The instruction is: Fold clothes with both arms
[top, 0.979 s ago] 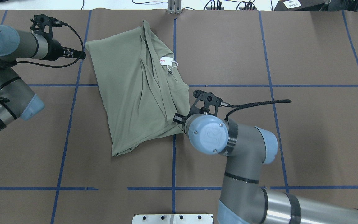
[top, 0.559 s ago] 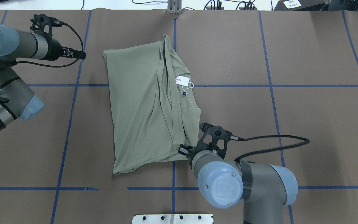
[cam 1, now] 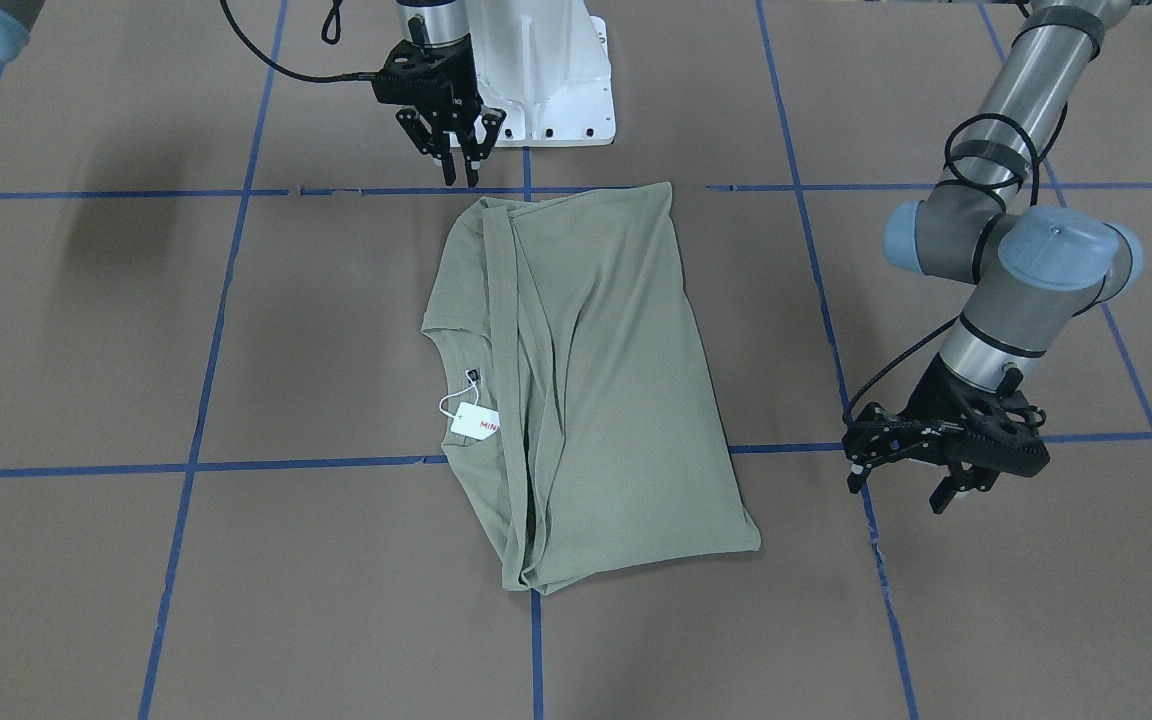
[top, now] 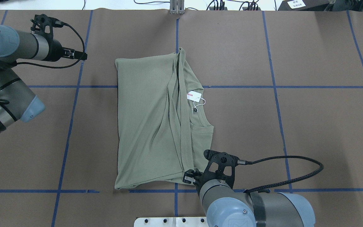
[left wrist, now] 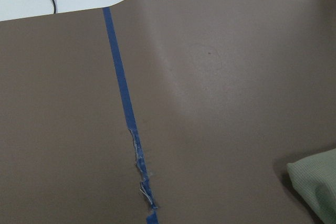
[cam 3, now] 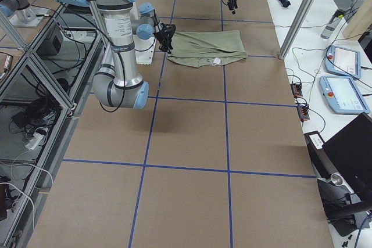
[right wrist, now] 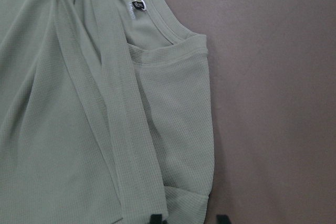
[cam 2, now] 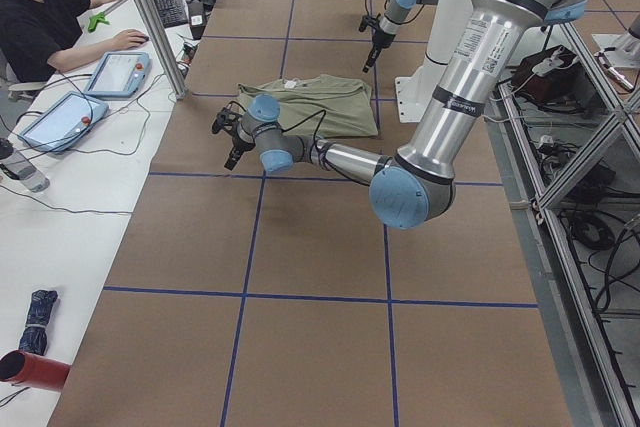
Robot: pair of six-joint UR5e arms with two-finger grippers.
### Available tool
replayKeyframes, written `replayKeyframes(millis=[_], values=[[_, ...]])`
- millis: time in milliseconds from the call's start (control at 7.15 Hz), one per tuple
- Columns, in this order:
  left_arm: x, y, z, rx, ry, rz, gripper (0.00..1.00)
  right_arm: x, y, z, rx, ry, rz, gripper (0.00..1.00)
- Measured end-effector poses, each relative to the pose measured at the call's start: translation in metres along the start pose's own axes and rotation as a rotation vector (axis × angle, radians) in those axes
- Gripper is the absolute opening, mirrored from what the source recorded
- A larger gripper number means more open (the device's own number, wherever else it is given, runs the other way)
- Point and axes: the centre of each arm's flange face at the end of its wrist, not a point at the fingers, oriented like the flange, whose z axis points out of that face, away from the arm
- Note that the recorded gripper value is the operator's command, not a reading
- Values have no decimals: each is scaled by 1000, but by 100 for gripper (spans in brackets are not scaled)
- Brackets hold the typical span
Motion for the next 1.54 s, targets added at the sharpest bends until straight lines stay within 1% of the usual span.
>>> replayKeyframes(millis=[140,280,419,559,699,839,1118,1398,1538], values=[[0,0,0,0,0,0,100,-8,-15,0,-5,-2,-73,100],[0,0,0,0,1,0,100,-26,-37,5,-14,0,-129,100],[0,0,0,0,1,0,100,-50,-60,19,-23,13,-171,95],[0,0,0,0,1,0,100,-76,-77,35,-26,33,-197,51],[0,0,0,0,2,0,100,-104,-93,54,-27,63,-201,44],[0,0,0,-1,1,0,100,-131,-110,73,-35,95,-202,44],[-1,1,0,-2,0,-1,100,-160,-139,102,-48,154,-220,44],[-1,1,1,-3,-1,-1,100,-174,-154,119,-47,192,-231,44],[-1,1,1,-3,-1,-1,100,-177,-156,125,-46,197,-234,43]])
